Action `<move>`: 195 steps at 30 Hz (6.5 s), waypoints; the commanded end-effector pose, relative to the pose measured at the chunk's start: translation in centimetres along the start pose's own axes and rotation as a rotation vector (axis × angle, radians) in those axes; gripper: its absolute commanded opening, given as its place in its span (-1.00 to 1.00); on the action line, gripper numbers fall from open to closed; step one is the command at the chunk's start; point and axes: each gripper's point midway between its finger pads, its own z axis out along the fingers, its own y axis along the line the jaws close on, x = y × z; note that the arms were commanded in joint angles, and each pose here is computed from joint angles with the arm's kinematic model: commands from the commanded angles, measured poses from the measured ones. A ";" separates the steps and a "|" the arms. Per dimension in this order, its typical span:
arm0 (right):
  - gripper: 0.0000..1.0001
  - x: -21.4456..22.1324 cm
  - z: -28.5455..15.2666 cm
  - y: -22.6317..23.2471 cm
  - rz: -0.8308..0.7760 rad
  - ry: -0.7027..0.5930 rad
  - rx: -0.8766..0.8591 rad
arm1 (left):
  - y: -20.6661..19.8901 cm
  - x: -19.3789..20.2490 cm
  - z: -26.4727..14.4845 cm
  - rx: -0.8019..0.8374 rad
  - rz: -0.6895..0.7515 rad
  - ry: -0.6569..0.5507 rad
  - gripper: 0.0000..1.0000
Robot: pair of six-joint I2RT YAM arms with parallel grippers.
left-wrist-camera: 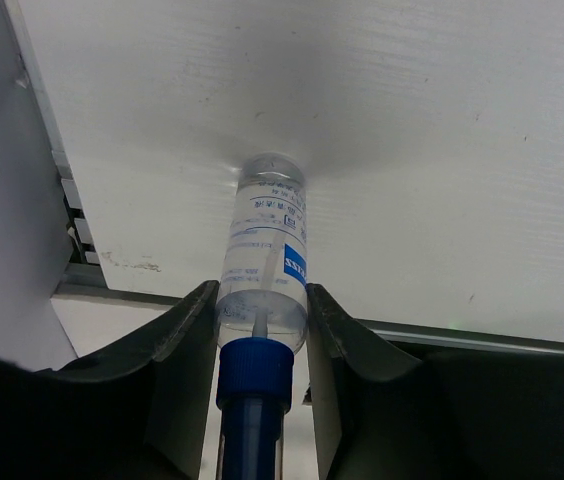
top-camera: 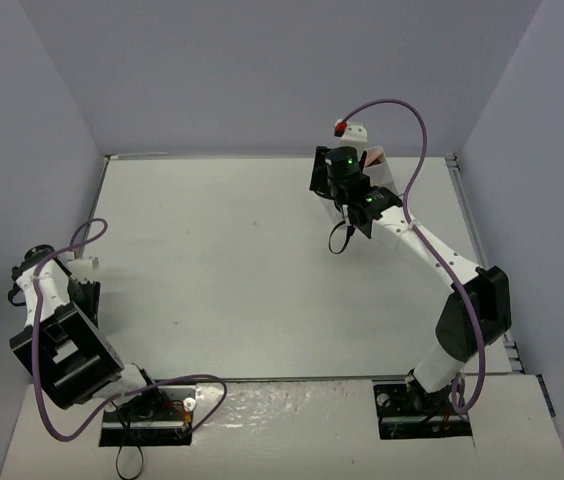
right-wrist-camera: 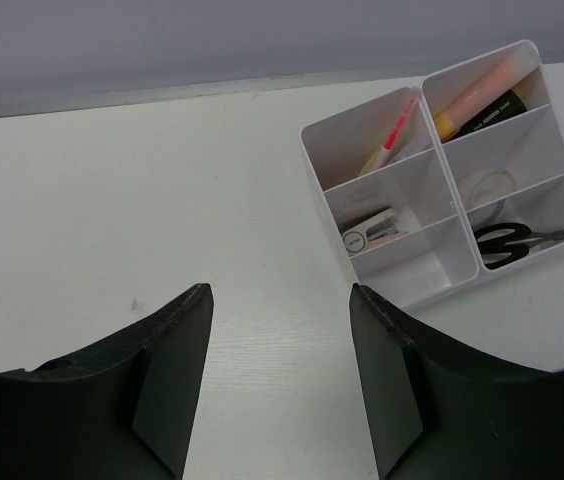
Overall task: Sort the stationery into containers
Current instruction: Pick up the stationery from the corner of the board, then place the stationery in the storage box.
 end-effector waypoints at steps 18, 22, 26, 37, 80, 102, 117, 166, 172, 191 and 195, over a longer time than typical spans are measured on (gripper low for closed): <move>0.14 -2.5 -4.2 9.5 -0.434 -0.124 -0.499 | -8.5 -13.5 -12.6 0.072 0.449 -0.246 -1.00; 0.16 -1.5 -6.4 13.2 -0.503 -0.211 -0.711 | -14.5 -16.0 -15.7 0.158 0.625 -0.282 -1.00; 0.17 0.2 -9.4 15.9 -0.601 -0.303 -0.933 | -20.8 -16.6 -18.9 0.296 0.788 -0.337 -1.00; 0.17 2.5 -12.4 20.7 -0.602 -0.427 -1.199 | -27.9 -12.8 -22.2 0.468 0.961 -0.336 -1.00; -0.45 1.3 -10.3 26.0 -0.640 -0.550 -1.166 | -29.7 -9.3 -22.8 0.640 0.932 -0.231 -1.00; -0.20 1.4 -9.2 23.4 -0.707 -0.521 -1.095 | -29.8 -9.3 -24.1 0.655 0.954 -0.286 -1.00; -0.09 0.7 -9.6 23.8 -0.680 -0.538 -1.105 | -29.7 -9.0 -23.6 0.654 0.947 -0.260 -1.00; -1.00 -2.9 4.5 -5.7 -0.121 -0.508 -0.408 | -24.0 -10.3 -28.2 0.452 0.780 -0.539 0.94; -1.00 -1.8 5.7 -7.2 -0.133 -0.494 -0.371 | -22.7 -10.4 -28.2 0.467 0.714 -0.554 0.94; -1.00 4.2 7.9 -7.9 -0.086 -0.393 -0.387 | -22.5 -10.8 -27.7 0.496 0.692 -0.552 0.94; -1.00 5.0 8.3 -8.1 -0.082 -0.380 -0.386 | -22.4 -10.9 -27.7 0.494 0.695 -0.554 0.94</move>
